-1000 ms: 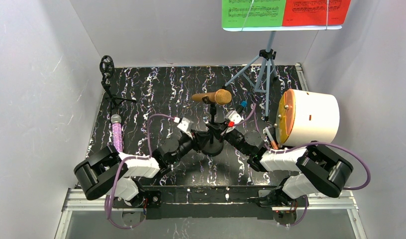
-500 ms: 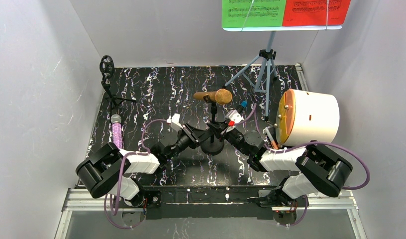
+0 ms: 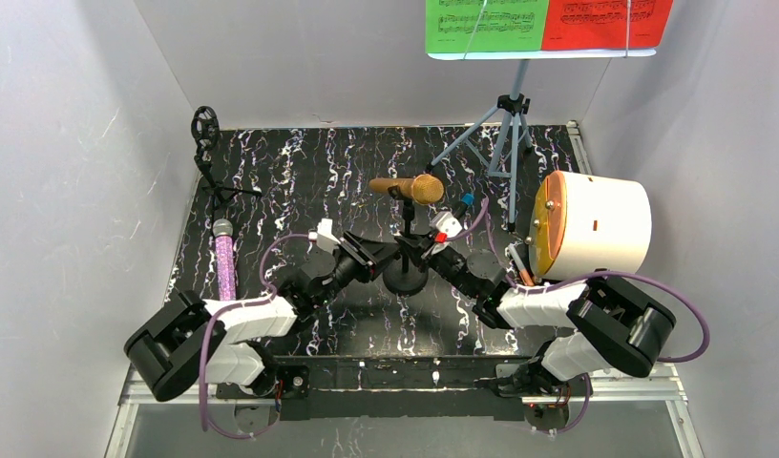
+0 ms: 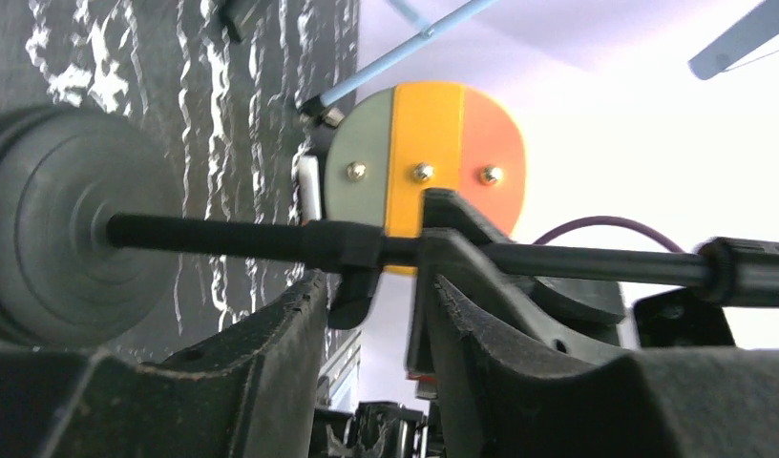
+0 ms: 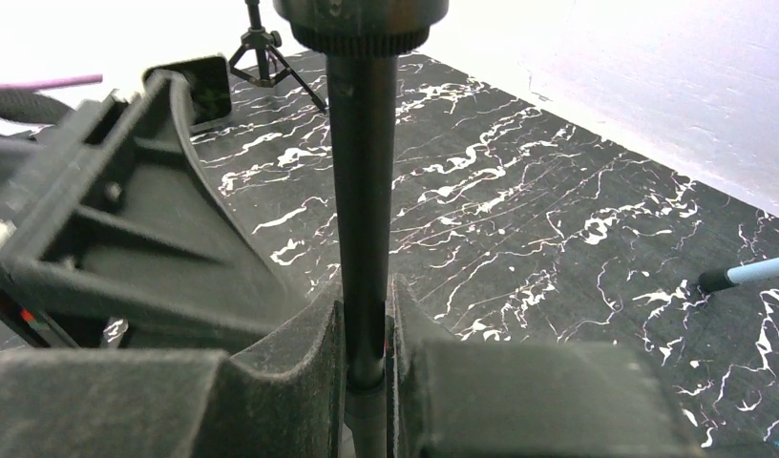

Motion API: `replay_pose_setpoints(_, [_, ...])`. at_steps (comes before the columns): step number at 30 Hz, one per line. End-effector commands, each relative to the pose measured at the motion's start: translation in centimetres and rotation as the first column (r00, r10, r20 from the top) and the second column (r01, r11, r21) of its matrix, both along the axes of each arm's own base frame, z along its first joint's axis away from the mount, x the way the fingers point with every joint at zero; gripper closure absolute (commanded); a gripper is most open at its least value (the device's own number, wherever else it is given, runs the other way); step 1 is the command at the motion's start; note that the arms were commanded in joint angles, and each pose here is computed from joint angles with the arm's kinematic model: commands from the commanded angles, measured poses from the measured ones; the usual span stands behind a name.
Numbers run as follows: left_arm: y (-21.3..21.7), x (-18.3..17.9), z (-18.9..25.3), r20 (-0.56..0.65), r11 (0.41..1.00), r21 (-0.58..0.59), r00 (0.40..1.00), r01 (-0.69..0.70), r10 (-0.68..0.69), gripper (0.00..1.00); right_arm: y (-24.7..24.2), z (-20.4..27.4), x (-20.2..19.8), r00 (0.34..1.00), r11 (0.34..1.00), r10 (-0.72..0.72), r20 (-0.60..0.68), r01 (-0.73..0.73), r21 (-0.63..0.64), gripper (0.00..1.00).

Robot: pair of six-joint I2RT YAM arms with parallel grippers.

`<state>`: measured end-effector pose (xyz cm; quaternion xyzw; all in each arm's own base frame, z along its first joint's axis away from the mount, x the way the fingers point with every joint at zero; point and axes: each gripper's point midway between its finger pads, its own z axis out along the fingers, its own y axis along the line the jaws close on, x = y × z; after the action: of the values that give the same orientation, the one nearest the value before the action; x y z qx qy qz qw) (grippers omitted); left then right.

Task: Pack up the instrument practice props
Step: Unscrew the knob on the microphone stand.

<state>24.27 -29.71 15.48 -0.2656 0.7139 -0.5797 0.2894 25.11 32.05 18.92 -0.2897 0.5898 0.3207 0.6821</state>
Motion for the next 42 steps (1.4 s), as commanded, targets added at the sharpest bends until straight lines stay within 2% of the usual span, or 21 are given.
replay_pose_setpoints(1, [1.4,1.8,4.6,0.147,0.995,-0.036,0.984,-0.095,0.1,0.58,0.5,2.0,0.2,0.998,1.0,0.003,0.062,-0.004,0.024,0.99])
replay_pose_setpoints(8, [0.7,1.9,4.6,0.173,0.998,0.003,0.983,-0.062,0.061,0.59,0.7,1.9,0.2,0.998,1.0,0.008,0.06,-0.01,0.018,0.99])
replay_pose_setpoints(17, [1.1,1.6,1.0,0.089,0.995,0.067,0.994,-0.067,0.061,0.62,0.7,2.0,0.2,0.998,1.0,0.011,0.062,-0.012,0.02,0.99])
replay_pose_setpoints(22, [2.3,1.9,-0.2,0.099,0.979,0.174,0.991,-0.109,0.093,0.61,0.9,1.9,0.1,0.998,1.0,0.017,0.06,-0.018,0.016,0.99])
replay_pose_setpoints(26, [3.6,2.4,0.1,0.141,0.952,0.257,0.981,-0.164,0.131,0.55,1.0,1.8,0.2,0.998,1.0,0.019,0.059,-0.02,0.014,0.99])
replay_pose_setpoints(29, [4.0,2.4,0.7,0.177,0.94,0.293,0.976,-0.174,0.125,0.54,1.0,1.7,0.2,0.998,1.0,0.019,0.056,-0.02,0.011,0.99])
replay_pose_setpoints(37, [2.5,2.1,1.9,0.213,0.95,0.297,0.976,-0.102,0.038,0.54,1.4,1.4,0.2,0.998,1.0,0.029,0.05,-0.029,0.006,0.99])
replay_pose_setpoints(42, [1.7,2.0,1.2,0.189,0.952,0.299,0.982,-0.063,0.005,0.55,1.5,1.4,0.2,0.998,1.0,0.03,0.049,-0.03,0.006,0.99])
